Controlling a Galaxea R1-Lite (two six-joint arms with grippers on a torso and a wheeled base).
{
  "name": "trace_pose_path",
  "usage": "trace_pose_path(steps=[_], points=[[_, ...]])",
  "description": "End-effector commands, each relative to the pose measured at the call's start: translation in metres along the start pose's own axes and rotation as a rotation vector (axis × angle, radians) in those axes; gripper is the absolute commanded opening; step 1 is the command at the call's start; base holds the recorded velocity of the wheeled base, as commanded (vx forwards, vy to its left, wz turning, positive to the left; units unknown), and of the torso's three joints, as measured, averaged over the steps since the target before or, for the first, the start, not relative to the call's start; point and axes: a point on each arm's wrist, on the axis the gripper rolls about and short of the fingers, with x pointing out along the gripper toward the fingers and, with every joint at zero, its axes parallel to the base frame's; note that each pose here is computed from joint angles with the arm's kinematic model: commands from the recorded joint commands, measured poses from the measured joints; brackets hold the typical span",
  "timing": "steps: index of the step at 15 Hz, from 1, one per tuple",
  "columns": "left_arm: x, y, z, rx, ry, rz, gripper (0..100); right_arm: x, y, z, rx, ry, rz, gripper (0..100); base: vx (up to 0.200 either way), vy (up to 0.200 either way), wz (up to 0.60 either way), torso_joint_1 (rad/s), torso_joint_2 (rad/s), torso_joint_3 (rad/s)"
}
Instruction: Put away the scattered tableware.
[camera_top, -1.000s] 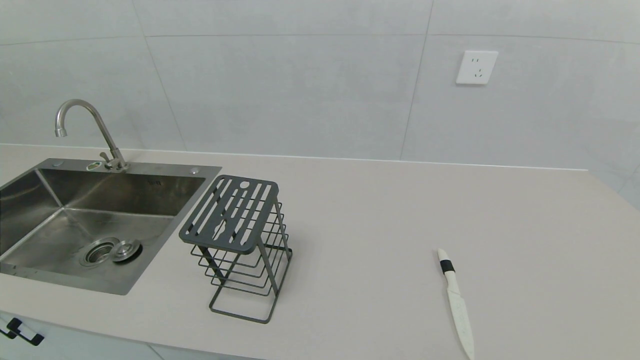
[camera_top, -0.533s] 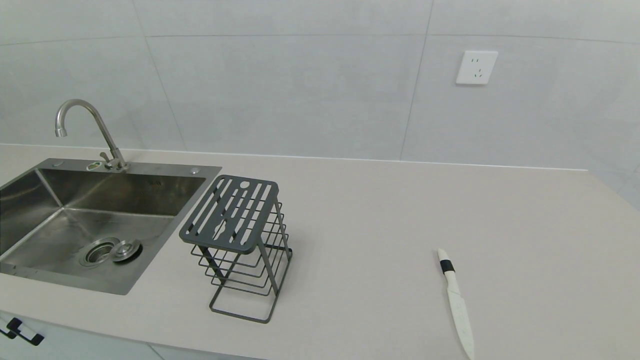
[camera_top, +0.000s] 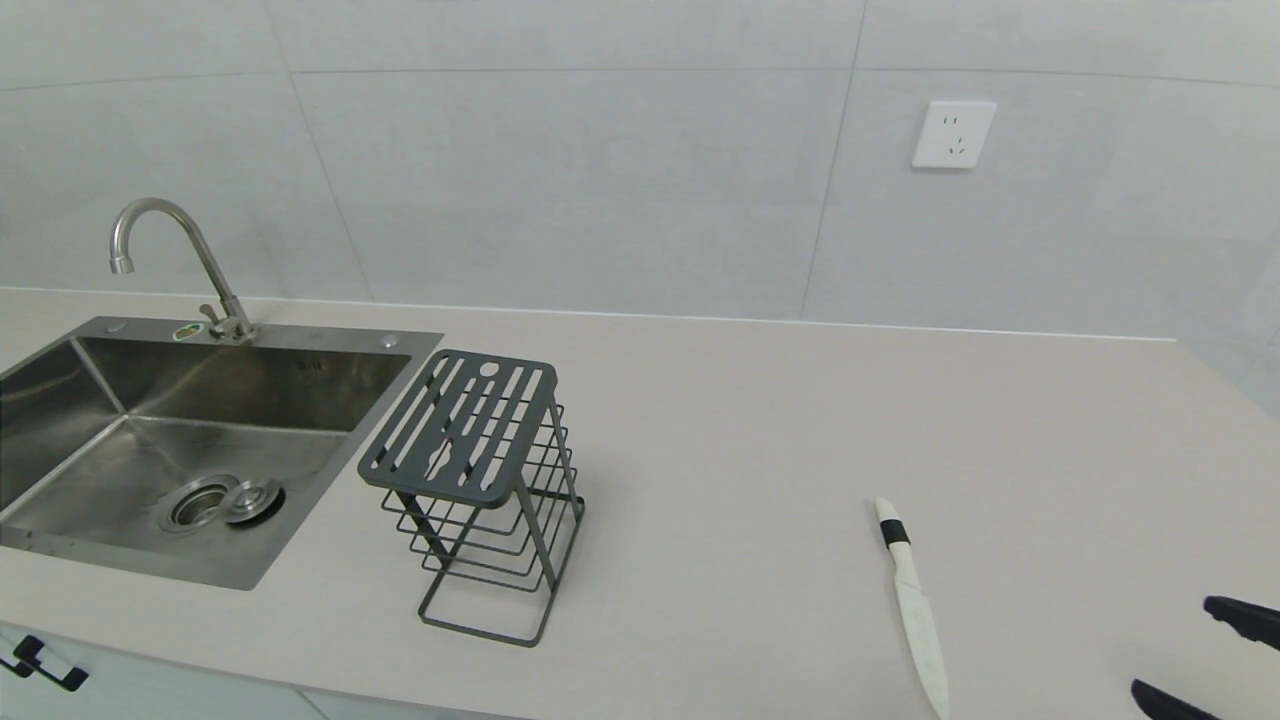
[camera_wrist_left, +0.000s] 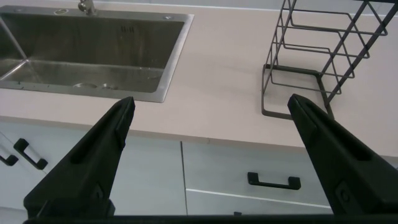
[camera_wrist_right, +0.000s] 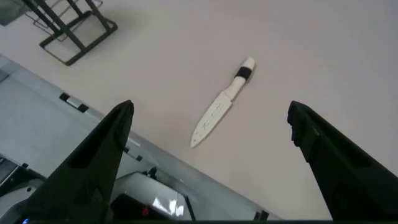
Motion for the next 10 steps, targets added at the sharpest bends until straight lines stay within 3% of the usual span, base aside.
trace_pose_path(steps=[1,4,6,10], points=[[0.0,0.0,0.0,0.0,0.002,0.001,100,0.034,-0.009,0.003,0.039,0.173,0.025,100,0.0,0.0,0.0,0.0,0.0,0.0],[0.0,0.0,0.0,0.0,0.002,0.001,100,0.043,-0.01,0.001,0.027,0.221,0.022,100,0.0,0.0,0.0,0.0,0.0,0.0],[0.0,0.0,0.0,0.0,0.001,-0.001,100,0.045,-0.009,-0.001,-0.058,0.255,-0.008,100,0.0,0.0,0.0,0.0,0.0,0.0],[0.0,0.0,0.0,0.0,0.002,-0.001,100,0.078,-0.013,0.017,-0.078,0.331,-0.025,100,0.0,0.0,0.0,0.0,0.0,0.0]])
